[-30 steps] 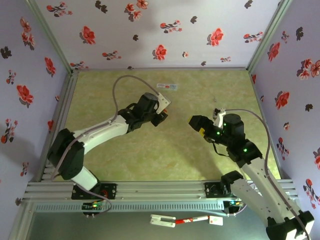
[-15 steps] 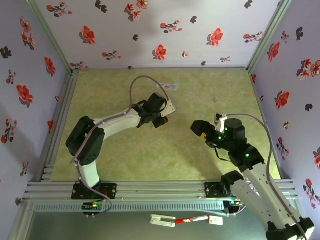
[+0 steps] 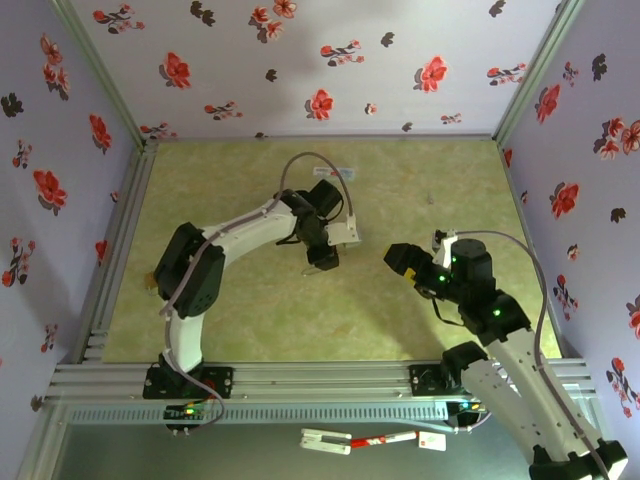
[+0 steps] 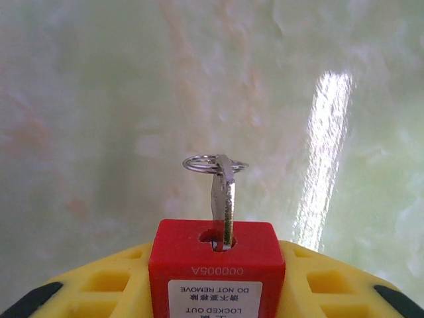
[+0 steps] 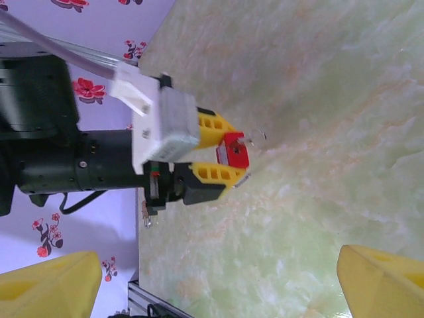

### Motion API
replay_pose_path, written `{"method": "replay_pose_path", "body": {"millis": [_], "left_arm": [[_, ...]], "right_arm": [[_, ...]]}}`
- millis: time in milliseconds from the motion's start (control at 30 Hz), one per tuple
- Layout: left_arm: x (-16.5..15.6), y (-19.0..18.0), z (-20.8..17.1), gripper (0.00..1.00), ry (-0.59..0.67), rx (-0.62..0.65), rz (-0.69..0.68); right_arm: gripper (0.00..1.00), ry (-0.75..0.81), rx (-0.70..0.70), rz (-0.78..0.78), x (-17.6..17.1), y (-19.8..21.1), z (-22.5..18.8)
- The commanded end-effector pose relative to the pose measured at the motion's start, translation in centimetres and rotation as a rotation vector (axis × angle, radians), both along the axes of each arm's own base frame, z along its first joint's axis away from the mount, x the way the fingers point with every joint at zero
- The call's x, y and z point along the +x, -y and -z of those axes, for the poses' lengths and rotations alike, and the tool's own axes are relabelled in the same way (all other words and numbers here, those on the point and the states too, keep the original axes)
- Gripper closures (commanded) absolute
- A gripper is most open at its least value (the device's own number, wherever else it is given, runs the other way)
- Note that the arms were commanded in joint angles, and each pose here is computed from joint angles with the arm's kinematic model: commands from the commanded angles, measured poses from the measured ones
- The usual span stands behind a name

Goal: Unlock with the key

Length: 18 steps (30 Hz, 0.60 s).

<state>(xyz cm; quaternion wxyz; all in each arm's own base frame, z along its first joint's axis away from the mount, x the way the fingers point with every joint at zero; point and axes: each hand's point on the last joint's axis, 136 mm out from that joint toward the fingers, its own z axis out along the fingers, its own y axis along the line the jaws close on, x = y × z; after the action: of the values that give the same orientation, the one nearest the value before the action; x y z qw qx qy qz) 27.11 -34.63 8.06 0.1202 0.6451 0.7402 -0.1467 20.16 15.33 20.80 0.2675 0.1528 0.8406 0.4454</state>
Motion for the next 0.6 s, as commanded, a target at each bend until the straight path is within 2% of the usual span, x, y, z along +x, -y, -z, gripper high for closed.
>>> {"method": "replay_pose_path", "body": {"millis": [0,133,267,367,567], "left_arm": [[-1.3,-0.6,0.7,1.0,-0.093,0.04,0.058],[-0.5,-0.2,2.1,1.0,-0.088,0.067,0.053],[1.1,0.7,3.0,1.0,0.017,0.053,0.052],[1.2,1.5,3.6,1.0,0.075,0.037,0.09],[1.2,2.4,4.5,1.0,0.11,0.022,0.13]], "right_arm": [[0.08,0.005,-0.018,-0.011,0.1,0.1,0.2],[0.08,0.001,-0.024,-0.014,0.2,0.2,0.2],[0.08,0.007,-0.028,-0.011,0.2,0.3,-0.1],[0.08,0.005,-0.032,-0.007,0.3,0.5,0.1],[0.08,-0.005,-0.029,0.003,0.4,0.8,0.4]]}}
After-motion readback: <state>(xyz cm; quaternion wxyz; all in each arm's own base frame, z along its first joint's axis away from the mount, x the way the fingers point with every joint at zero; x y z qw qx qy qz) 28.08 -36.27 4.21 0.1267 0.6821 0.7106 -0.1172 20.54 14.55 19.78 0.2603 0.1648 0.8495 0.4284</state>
